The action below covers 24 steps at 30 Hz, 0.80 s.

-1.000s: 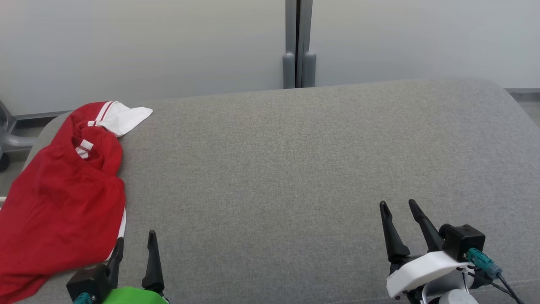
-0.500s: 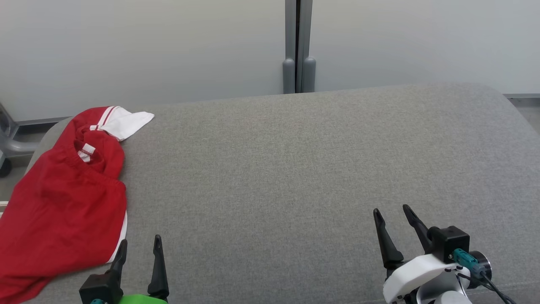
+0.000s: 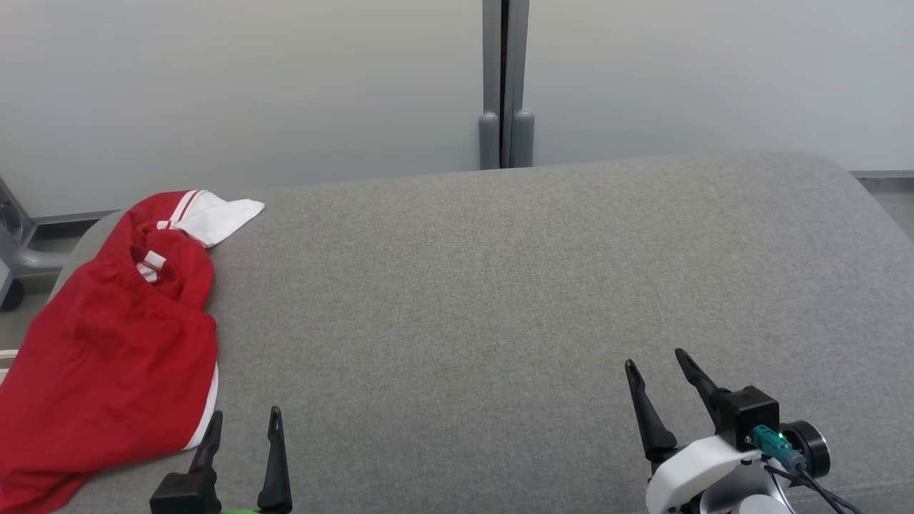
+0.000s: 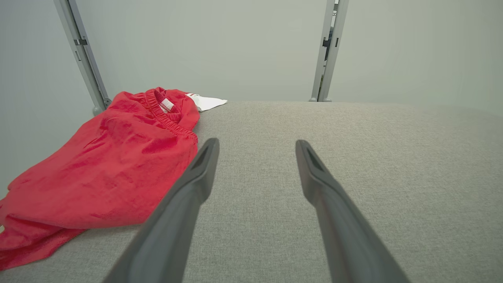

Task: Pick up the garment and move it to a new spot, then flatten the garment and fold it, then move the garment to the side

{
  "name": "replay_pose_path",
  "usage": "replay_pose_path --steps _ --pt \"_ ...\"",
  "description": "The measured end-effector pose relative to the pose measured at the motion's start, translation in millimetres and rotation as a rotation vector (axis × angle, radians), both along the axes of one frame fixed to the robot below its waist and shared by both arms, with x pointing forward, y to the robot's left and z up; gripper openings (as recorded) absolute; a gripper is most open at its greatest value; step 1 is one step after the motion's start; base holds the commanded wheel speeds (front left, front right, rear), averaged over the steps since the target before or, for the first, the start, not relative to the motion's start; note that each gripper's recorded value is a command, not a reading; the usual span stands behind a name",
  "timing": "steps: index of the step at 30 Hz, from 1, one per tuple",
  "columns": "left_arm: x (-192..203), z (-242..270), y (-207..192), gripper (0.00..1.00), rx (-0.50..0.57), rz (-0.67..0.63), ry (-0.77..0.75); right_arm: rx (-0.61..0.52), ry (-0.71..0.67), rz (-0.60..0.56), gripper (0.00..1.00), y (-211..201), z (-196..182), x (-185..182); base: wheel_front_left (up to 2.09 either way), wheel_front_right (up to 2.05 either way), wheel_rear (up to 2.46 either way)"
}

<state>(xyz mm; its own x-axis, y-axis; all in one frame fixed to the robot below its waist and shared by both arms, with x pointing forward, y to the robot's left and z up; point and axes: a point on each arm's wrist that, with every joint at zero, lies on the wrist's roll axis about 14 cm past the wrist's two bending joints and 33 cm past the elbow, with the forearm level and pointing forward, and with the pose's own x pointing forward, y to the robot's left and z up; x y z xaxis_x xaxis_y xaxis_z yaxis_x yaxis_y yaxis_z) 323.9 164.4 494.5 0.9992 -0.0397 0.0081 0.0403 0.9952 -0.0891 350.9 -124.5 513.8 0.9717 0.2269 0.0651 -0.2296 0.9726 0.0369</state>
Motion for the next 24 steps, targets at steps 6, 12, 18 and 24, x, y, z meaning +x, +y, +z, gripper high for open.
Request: replay_pose_path --steps 6,12,18,24 --pt "-0.7 0.1 0.9 1.00 -0.017 0.004 0.001 -0.005 -0.006 -0.004 1.00 -1.6 1.0 -0.6 0.00 0.00 0.00" --pt "-1.1 -0.5 1.5 1.00 -0.021 0.004 0.004 -0.004 -0.005 -0.011 1.00 -3.7 0.6 -0.5 0.00 0.00 0.00" --pt "-1.2 -1.4 1.5 1.00 -0.018 0.001 0.007 -0.004 -0.003 -0.011 1.00 -3.8 0.2 -0.3 0.00 0.00 0.00" --pt "-1.3 -1.3 -0.1 1.00 -0.017 0.000 0.012 -0.005 -0.001 -0.010 1.00 -3.4 0.0 -0.2 0.00 0.00 0.00"
